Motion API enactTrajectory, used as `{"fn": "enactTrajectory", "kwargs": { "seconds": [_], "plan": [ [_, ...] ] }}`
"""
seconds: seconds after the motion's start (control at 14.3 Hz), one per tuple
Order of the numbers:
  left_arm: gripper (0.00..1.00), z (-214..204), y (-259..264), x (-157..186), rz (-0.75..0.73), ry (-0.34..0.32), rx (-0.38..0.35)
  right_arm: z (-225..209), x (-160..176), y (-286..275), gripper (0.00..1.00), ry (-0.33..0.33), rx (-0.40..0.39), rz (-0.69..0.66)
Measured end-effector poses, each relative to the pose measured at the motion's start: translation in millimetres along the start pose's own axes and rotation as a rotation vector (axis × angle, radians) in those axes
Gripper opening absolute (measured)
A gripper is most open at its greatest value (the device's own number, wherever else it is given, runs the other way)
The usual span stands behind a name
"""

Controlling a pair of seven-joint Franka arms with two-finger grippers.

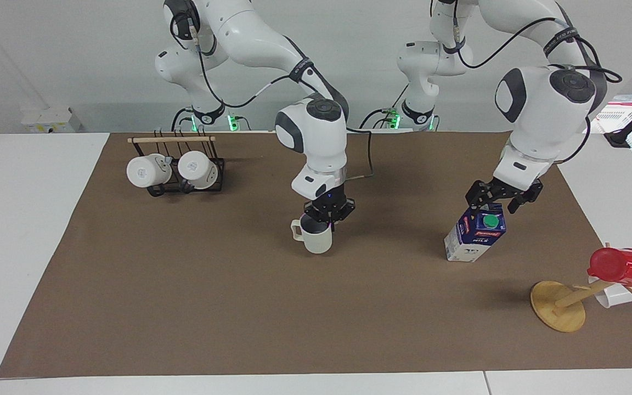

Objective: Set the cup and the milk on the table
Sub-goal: 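Carry the mug toward the table center while the left gripper grasps the carton, then set the mug down at center while the left gripper lifts the carton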

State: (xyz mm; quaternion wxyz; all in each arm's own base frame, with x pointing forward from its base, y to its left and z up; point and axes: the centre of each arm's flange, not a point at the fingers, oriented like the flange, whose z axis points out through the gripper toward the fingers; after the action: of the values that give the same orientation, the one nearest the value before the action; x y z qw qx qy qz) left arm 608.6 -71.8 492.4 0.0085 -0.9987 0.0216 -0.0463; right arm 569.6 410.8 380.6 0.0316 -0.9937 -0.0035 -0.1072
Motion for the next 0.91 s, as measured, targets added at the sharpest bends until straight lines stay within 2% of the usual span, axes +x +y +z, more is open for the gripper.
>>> {"fn": "enactTrajectory", "kwargs": {
  "seconds": [0.35, 0.7, 0.84, 0.91],
  "plan": [
    [1.0, 18.6, -2.1, -4.8, -0.009, -0.01, 0.001, 12.4, -8.1, -3.9, 0.04, -0.007, -0.002, -0.011],
    [1.0, 26.3, -4.6, -4.3, -0.014, 0.019, -0.001, 26.2, -14.2, -3.7, 0.04, -0.005, 0.002, -0.017],
    [0.94, 26.7, -4.7, -3.3, -0.014, 0.033, -0.002, 26.2, -14.6, -4.1, 0.04, -0.003, 0.002, -0.018],
    [0.94, 27.6, -4.8, -3.5, -0.015, 0.033, -0.002, 26.2, -14.6, -4.1, 0.04, -0.003, 0.002, -0.019]
  ]
}}
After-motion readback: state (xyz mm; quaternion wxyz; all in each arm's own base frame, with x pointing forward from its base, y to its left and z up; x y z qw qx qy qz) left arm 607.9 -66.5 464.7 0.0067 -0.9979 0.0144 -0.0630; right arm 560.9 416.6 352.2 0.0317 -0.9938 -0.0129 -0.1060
